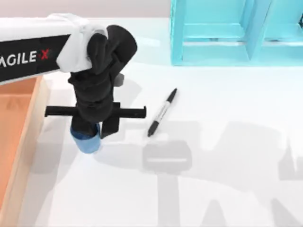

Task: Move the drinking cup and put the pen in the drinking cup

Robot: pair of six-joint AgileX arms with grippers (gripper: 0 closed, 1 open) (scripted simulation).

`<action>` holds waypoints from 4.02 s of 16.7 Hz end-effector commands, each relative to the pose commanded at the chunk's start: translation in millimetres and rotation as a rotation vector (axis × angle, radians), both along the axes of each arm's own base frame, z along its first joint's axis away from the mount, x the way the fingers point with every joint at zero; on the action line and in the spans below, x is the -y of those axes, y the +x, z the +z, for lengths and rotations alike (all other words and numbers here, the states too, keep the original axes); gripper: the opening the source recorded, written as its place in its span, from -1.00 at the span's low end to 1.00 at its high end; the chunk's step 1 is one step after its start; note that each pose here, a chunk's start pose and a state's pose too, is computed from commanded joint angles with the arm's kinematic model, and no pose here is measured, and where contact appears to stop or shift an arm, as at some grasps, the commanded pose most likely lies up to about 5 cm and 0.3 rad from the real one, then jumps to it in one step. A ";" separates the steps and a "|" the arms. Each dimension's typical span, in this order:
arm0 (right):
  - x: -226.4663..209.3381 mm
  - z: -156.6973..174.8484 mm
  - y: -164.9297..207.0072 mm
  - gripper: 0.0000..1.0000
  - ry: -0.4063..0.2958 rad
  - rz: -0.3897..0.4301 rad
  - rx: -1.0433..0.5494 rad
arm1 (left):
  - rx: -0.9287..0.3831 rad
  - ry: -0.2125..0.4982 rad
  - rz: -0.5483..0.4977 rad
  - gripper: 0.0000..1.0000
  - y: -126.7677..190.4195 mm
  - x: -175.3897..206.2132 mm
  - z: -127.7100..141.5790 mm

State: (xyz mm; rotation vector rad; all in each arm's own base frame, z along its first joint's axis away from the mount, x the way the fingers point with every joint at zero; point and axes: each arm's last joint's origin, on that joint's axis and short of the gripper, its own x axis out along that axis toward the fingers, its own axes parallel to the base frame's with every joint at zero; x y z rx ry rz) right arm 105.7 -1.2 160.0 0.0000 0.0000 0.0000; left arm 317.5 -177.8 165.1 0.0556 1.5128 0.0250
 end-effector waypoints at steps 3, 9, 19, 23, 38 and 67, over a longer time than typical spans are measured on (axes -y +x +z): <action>0.0 0.0 0.0 1.00 0.000 0.000 0.000 | -0.001 0.002 0.000 -1.00 -0.3 -0.8 -3.3; 0.0 0.0 0.0 1.00 0.000 0.000 0.000 | -0.001 0.002 0.000 -0.25 -0.3 -0.8 -3.3; 0.0 0.0 0.0 1.00 0.000 0.000 0.000 | -0.001 0.002 0.000 1.00 -0.3 -0.8 -3.3; 0.0 0.0 0.0 1.00 0.000 0.000 0.000 | -0.001 0.002 0.000 1.00 -0.3 -0.8 -3.3; 0.0 0.0 0.0 1.00 0.000 0.000 0.000 | -0.010 0.007 -0.002 1.00 4.0 3.5 127.5; 0.0 0.0 0.0 1.00 0.000 0.000 0.000 | 0.069 0.142 -0.456 1.00 59.9 145.3 4.5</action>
